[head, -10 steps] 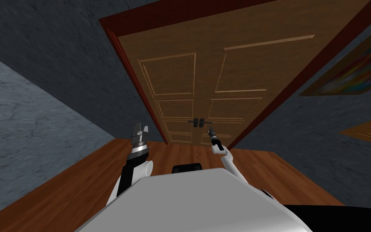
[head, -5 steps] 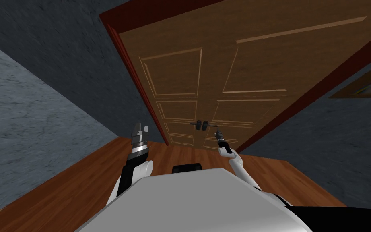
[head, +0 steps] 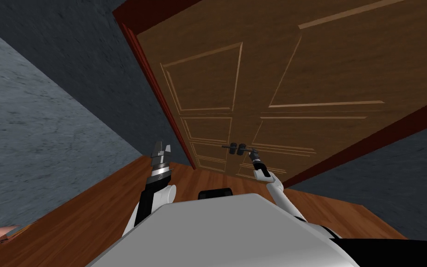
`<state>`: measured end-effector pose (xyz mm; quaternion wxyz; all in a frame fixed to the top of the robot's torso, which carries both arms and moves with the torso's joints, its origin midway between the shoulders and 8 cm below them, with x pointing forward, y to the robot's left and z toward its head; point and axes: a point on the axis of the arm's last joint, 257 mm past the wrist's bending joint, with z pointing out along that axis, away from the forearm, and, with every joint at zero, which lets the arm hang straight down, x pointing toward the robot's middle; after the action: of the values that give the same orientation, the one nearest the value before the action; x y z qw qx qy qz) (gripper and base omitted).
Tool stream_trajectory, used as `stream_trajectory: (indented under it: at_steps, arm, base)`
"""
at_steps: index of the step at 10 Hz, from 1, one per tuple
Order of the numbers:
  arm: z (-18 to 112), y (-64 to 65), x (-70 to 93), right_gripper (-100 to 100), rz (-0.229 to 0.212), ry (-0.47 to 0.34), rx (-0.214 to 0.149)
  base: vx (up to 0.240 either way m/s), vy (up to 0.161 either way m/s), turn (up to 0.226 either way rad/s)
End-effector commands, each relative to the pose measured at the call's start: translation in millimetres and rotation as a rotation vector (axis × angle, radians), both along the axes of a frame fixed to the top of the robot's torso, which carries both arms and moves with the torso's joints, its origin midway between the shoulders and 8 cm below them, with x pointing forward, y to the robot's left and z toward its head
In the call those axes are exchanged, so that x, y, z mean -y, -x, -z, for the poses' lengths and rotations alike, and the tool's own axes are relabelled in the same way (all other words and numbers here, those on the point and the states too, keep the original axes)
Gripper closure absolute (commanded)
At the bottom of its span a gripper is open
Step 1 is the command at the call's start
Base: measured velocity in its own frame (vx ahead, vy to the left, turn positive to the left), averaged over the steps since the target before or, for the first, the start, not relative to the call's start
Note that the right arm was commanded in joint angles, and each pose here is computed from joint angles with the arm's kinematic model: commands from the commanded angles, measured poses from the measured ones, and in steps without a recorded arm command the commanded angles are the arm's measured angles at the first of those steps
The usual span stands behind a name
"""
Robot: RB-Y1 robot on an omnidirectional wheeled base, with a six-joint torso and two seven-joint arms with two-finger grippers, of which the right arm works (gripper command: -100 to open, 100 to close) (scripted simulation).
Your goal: Pull the door open
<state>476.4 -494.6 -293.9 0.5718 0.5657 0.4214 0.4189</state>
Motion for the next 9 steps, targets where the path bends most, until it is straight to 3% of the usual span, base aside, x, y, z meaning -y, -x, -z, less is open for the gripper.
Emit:
stream_trajectory:
  at_steps: [1,2,7,9]
  arm:
    - [0.0,0.0,0.0,-100,0.000,0.000,0.000]
    - [0.0,0.0,0.0,100,0.000,0.000,0.000]
    - [0.0,0.0,0.0,100,0.000,0.000,0.000]
    - [3.3,9.9,10.1,100,0.004,0.005,-0.013]
  base:
    - [0.088,0.030,0.028]
    - [-0.010,-0.007,-0.025]
    - [-0.016,-0.004,0.005]
    - [-0.149,-0.032,0.054]
